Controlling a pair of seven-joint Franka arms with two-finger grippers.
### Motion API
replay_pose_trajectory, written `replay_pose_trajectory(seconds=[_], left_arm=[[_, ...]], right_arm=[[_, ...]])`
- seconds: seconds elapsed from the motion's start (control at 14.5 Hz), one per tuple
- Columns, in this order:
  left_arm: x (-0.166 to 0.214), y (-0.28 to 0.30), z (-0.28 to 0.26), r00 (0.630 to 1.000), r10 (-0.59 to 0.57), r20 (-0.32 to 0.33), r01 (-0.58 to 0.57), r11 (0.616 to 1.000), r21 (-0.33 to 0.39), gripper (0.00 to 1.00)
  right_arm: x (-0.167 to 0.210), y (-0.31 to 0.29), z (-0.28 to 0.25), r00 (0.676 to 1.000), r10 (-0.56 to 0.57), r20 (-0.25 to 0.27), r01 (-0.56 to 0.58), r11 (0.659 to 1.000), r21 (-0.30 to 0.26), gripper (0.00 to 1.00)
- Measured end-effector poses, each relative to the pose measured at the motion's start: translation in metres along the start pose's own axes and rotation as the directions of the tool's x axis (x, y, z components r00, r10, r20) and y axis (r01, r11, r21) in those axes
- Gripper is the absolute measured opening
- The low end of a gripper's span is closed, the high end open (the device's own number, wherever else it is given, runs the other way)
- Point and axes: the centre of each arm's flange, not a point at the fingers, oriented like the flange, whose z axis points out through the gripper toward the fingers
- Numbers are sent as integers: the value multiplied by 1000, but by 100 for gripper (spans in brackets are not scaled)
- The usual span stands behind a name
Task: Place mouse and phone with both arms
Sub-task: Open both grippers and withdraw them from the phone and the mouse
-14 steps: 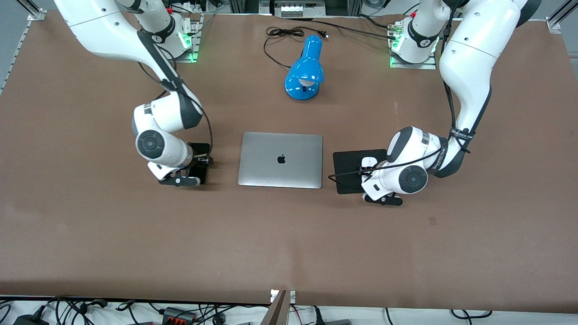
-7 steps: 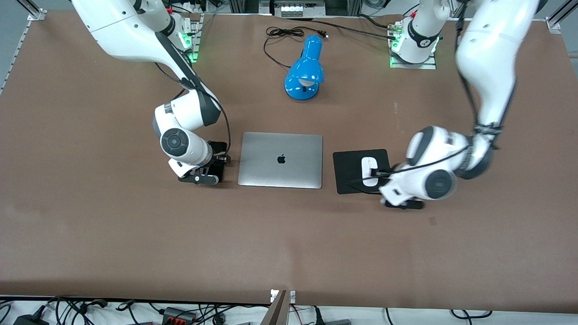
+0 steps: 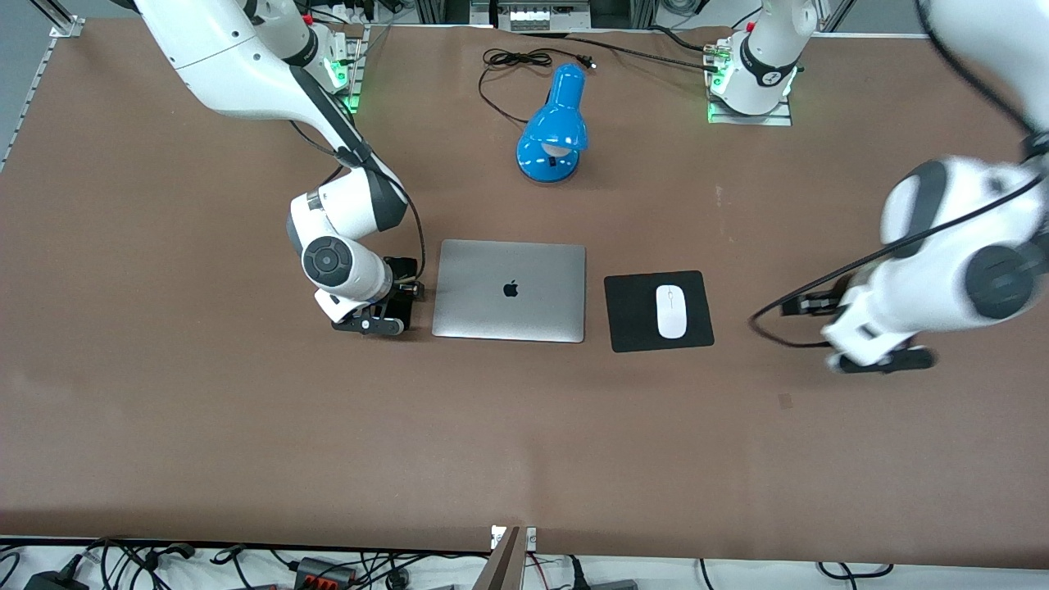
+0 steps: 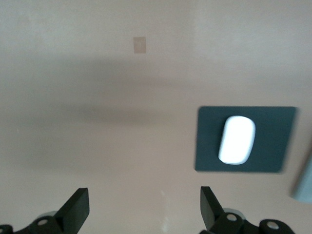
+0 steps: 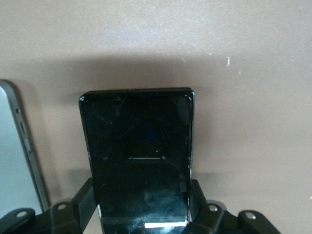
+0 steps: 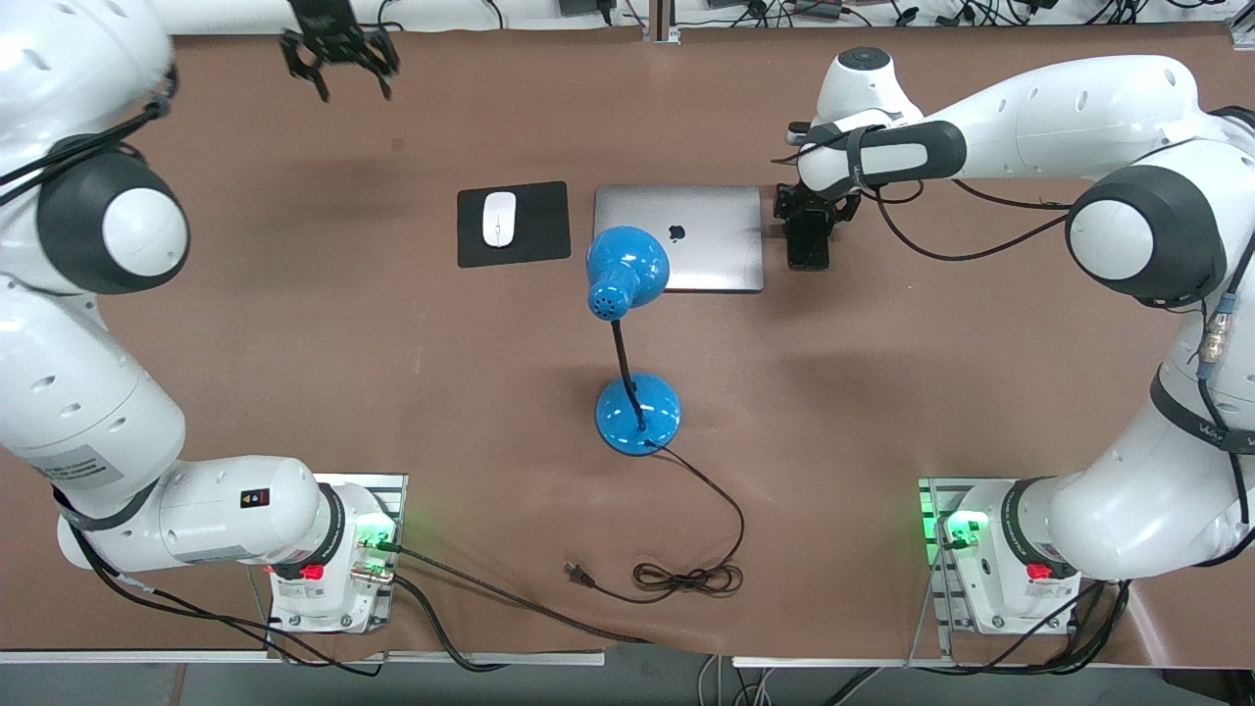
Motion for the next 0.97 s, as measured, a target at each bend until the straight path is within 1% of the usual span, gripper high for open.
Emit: replay_pose_trajectory(seconds=[0.07,0.14,0.21,0.34,0.48,0.55,0.69,0.76,0.83,0.97], left_arm=[[-17,-15,-27,999,-22,24,23,1000,-11,100],[-32,-27,-46,998,-38,46,38,999,-7,100],[-42,-34,-57,997,-45,55,45,999,-1,100],[-49,-27,-63,998,-33,55,33,999,1,100],[-56,4,-59,998,-5,62,5,1000,3,100],[-61,21,-57,998,2,56,-2,1000,4,100],[-70,31,-52,999,-6,46,5,1000,15,100],[-75,30,-47,999,-12,30,12,1000,20,100],[-81,27,-44,1000,-21,8,21,999,25,100],[-90,16,-47,999,-39,-27,40,999,30,100]], right_arm=[[-2,-4,0,1000,-6,-1,6,1000,0,78],[-3,-7,0,1000,-13,-4,13,1000,0,78],[-5,-10,0,1000,-17,-5,17,1000,0,78],[-5,-11,1,1000,-19,-5,19,1000,0,79],[-2,-8,-2,1000,-13,-16,13,1000,3,93],[4,-5,-10,999,-6,-31,7,1000,10,100],[13,3,-41,998,7,-70,-5,1000,24,100],[15,6,-64,996,8,-88,-6,1000,27,100],[16,10,-93,995,5,-103,-2,1000,25,100],[18,27,-163,993,-34,-112,35,999,9,100]])
